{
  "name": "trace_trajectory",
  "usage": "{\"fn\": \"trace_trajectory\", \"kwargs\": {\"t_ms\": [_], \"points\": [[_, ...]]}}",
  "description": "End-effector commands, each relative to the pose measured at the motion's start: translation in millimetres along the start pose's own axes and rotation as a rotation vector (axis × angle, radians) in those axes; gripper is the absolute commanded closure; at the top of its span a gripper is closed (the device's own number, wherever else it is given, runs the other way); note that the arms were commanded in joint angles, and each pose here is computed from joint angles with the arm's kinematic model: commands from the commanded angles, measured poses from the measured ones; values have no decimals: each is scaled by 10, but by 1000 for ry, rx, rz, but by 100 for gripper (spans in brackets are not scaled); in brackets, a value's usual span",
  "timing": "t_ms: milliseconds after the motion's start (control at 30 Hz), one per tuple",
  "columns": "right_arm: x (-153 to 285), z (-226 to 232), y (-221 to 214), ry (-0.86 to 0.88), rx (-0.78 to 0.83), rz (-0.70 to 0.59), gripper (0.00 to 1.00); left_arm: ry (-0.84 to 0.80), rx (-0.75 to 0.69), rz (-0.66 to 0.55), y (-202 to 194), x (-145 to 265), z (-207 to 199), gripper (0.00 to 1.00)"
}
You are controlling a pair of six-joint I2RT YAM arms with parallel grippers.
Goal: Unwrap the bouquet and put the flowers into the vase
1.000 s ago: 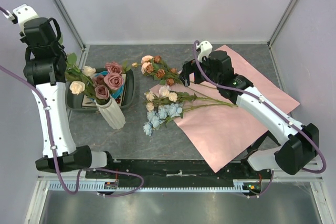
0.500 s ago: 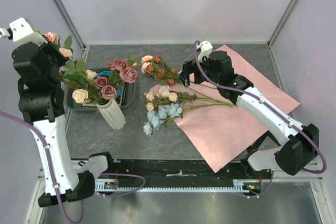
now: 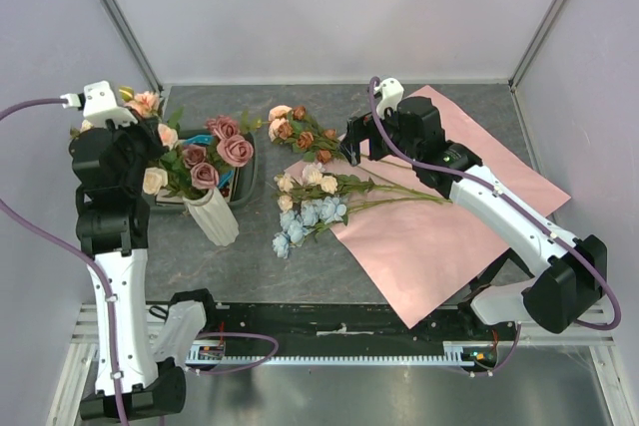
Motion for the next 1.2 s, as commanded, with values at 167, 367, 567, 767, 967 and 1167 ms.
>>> {"fn": "trace_trajectory", "kwargs": {"t_ms": [167,367,567,767,967,1167], "points": [[-16,32,77,21,-13,-45,2,62,21,-63,-5,-15,70,69],[-69,-1,-69,1,-12,-4,2,-20,72,-17,345,133,-152,2],[-186,-122,-344,-82,24,83,2,-228,119,-65,844,458,-502,0],[-309,-468,-768,-306,182,317,10,-759,167,48,905,689,-1009,5],[-542,-784,-1158,-287,323,455,32,-1104,310,318,401,458,-1391,13],[-1036,-924,-1189,-264,354,406,40,-1231,275,495,-52,529,-1802,16]]}}
Point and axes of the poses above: each gripper's point midway between its finger pads, its own x axis back along the fingers, its own z axis along the line the jaws close on, y = z × x, the point moved 8 cm from there along x, back along the fingers, and after that the axes turned 8 degrees about x, right-handed, at the moved point
